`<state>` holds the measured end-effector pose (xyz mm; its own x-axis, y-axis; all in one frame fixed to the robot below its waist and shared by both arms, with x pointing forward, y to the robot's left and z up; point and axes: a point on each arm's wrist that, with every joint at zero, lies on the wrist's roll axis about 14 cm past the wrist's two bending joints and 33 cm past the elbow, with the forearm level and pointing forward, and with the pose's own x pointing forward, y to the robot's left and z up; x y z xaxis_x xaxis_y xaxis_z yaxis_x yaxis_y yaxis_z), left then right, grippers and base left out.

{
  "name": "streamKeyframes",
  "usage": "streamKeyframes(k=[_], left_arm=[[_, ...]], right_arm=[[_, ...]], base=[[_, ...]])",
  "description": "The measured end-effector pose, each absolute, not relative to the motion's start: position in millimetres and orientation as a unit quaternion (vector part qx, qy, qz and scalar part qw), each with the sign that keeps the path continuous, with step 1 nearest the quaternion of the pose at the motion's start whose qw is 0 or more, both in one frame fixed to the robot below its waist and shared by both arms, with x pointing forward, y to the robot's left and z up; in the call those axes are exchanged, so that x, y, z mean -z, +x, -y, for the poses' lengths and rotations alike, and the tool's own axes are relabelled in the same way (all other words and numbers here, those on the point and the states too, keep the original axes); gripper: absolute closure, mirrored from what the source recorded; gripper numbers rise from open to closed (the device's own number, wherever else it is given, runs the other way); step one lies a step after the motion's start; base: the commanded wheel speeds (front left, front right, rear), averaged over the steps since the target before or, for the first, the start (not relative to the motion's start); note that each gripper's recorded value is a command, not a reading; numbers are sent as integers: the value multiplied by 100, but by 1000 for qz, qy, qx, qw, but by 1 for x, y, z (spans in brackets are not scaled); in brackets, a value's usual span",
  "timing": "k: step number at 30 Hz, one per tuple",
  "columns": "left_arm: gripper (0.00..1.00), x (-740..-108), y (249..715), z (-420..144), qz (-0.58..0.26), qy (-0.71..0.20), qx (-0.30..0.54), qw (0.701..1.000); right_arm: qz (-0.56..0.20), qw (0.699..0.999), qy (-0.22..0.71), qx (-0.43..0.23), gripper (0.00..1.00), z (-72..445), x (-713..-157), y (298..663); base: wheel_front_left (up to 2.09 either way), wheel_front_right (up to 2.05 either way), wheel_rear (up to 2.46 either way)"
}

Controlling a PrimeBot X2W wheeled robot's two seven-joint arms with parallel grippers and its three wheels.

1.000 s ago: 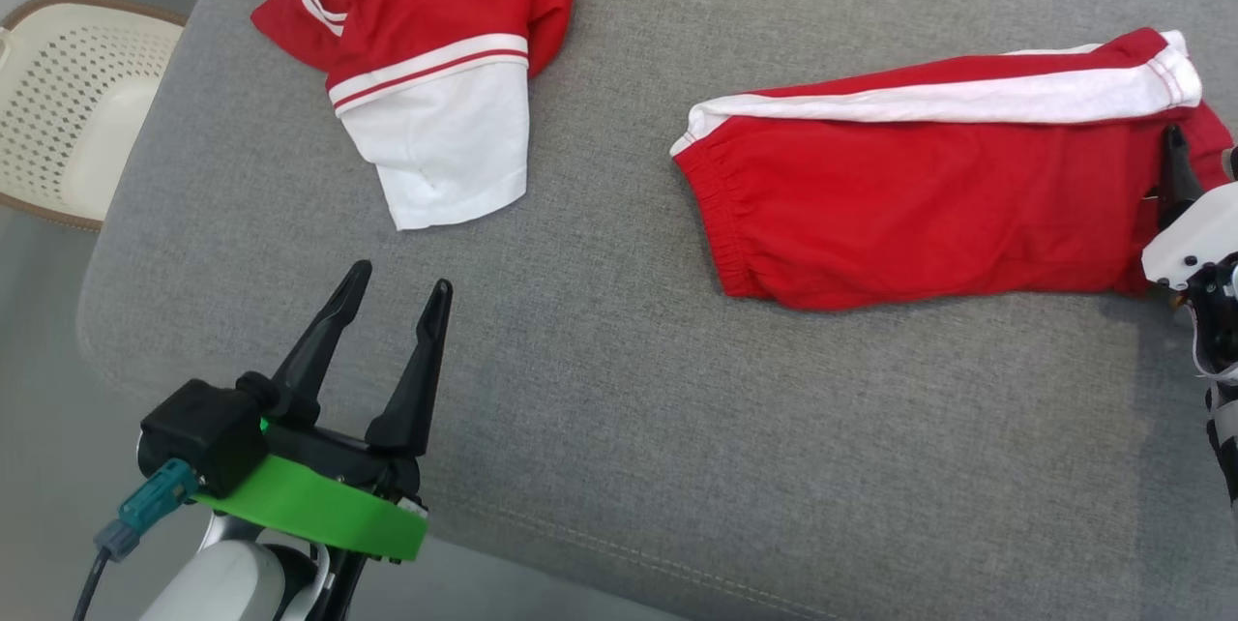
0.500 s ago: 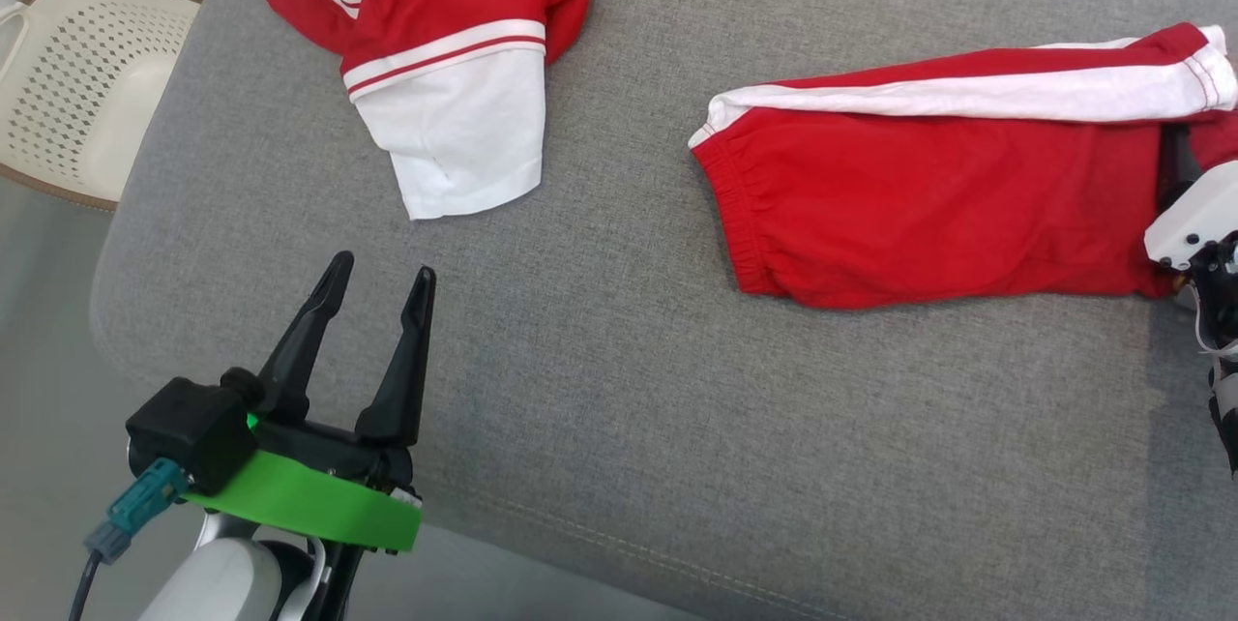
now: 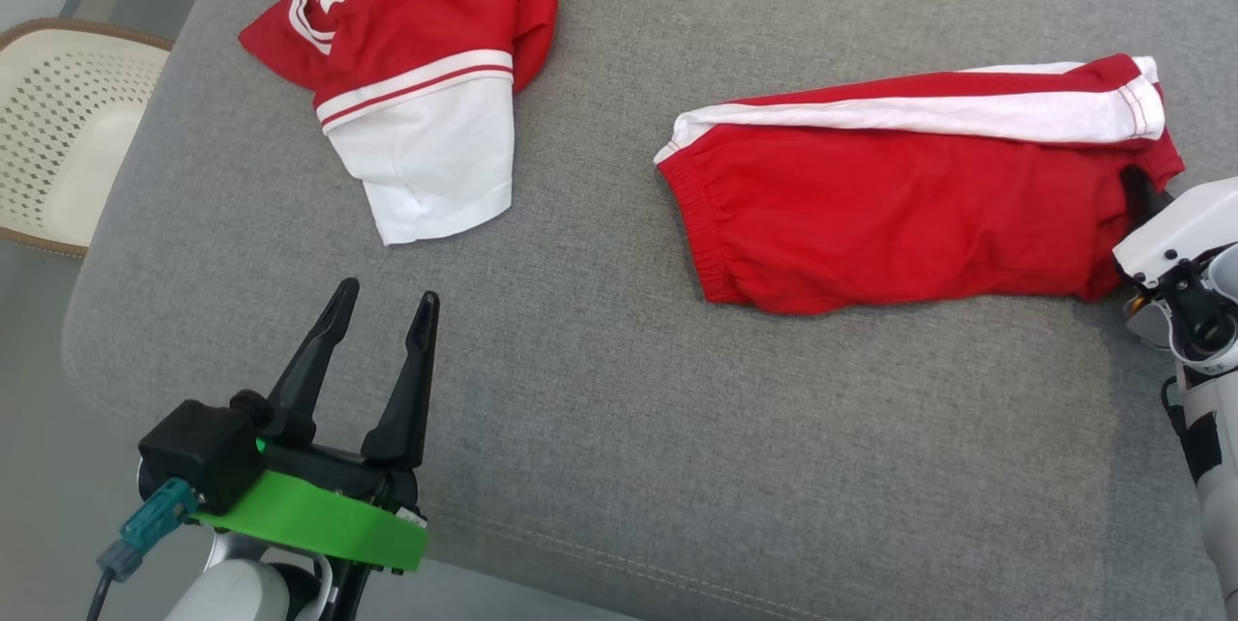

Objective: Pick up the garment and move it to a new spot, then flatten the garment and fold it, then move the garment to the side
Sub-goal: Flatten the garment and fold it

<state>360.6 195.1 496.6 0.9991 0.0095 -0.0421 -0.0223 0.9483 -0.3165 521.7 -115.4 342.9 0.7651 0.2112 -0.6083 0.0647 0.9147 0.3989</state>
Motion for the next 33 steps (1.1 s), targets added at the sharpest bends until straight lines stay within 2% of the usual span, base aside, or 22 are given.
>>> streamKeyframes(k=[6, 10, 20, 24, 29, 33], left_arm=[[0, -497, 361, -191, -18, -165, -1, 986], [0, -497, 360, -188, -17, -168, 4, 986], [0, -498, 367, -163, -18, -179, 50, 982], [0, -500, 371, -149, -16, -185, 73, 980], [0, -498, 372, -142, -21, -189, 85, 978], [0, -497, 370, -140, -22, -191, 89, 977]], right_arm=[[-340, 895, 287, -17, 100, 122, -348, 508], [-347, 889, 298, -2, 100, 138, -344, 490], [-330, 862, 369, 105, 100, 211, -342, 446], [-324, 862, 368, 129, 100, 233, -342, 428], [-293, 866, 380, 136, 100, 244, -353, 432], [-243, 879, 398, 96, 100, 235, -381, 453]], base=[[0, 0, 0], [0, 0, 0], [0, 0, 0], [0, 0, 0], [0, 0, 0], [0, 0, 0]])
